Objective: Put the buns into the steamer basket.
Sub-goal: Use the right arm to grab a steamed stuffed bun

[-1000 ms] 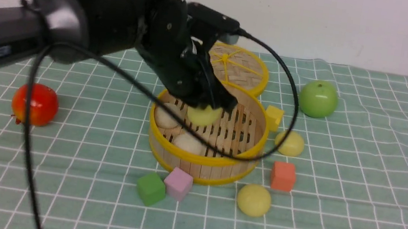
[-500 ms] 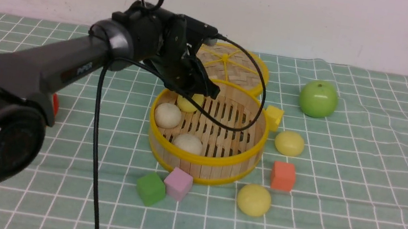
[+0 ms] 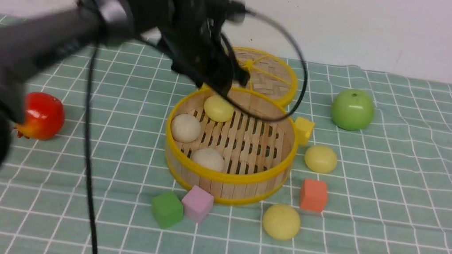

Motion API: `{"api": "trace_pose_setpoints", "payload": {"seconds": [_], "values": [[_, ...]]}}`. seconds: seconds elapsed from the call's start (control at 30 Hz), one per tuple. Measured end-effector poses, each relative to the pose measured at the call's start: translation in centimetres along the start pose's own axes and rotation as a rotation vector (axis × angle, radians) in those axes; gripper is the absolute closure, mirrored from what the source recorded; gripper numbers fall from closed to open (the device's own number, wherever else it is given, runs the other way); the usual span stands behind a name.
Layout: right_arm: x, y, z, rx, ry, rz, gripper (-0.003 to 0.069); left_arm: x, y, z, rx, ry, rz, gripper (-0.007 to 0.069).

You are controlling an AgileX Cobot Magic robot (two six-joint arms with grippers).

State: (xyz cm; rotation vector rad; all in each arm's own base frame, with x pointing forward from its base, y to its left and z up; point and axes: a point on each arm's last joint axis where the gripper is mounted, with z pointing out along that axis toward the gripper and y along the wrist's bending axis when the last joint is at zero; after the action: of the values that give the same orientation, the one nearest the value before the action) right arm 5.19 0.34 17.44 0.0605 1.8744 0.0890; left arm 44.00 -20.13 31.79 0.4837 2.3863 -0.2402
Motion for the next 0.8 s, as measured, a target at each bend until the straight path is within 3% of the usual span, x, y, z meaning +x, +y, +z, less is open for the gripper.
{"api": "trace_pose_setpoints", "payload": {"seconds": [0.07,0.13,0.2,0.43,0.6,0.8], "values": [[0.0,0.0,0.0,0.000,0.000,0.000,0.0419,-0.6,-0.5,-3.4,0.010,-0.017,0.005,0.0367],[0.0,0.0,0.0,0.000,0.000,0.000,0.0419,-0.7,-1.2,-7.8,0.020,-0.036,0.017,0.0529],[0.0,0.0,0.0,0.000,0.000,0.000,0.0419,-0.1,-1.5,-11.6,0.035,-0.058,0.017,0.0624],[0.0,0.0,0.0,0.000,0.000,0.000,0.0419,6.4,-1.7,-18.1,0.091,-0.136,-0.032,0.0639],[0.0,0.0,0.0,0.000,0.000,0.000,0.0419,14.8,-1.5,-22.4,0.145,-0.332,-0.105,0.0639],[0.0,0.0,0.0,0.000,0.000,0.000,0.0419,24.9,-0.6,-22.6,0.151,-0.545,-0.188,0.0639]]}}
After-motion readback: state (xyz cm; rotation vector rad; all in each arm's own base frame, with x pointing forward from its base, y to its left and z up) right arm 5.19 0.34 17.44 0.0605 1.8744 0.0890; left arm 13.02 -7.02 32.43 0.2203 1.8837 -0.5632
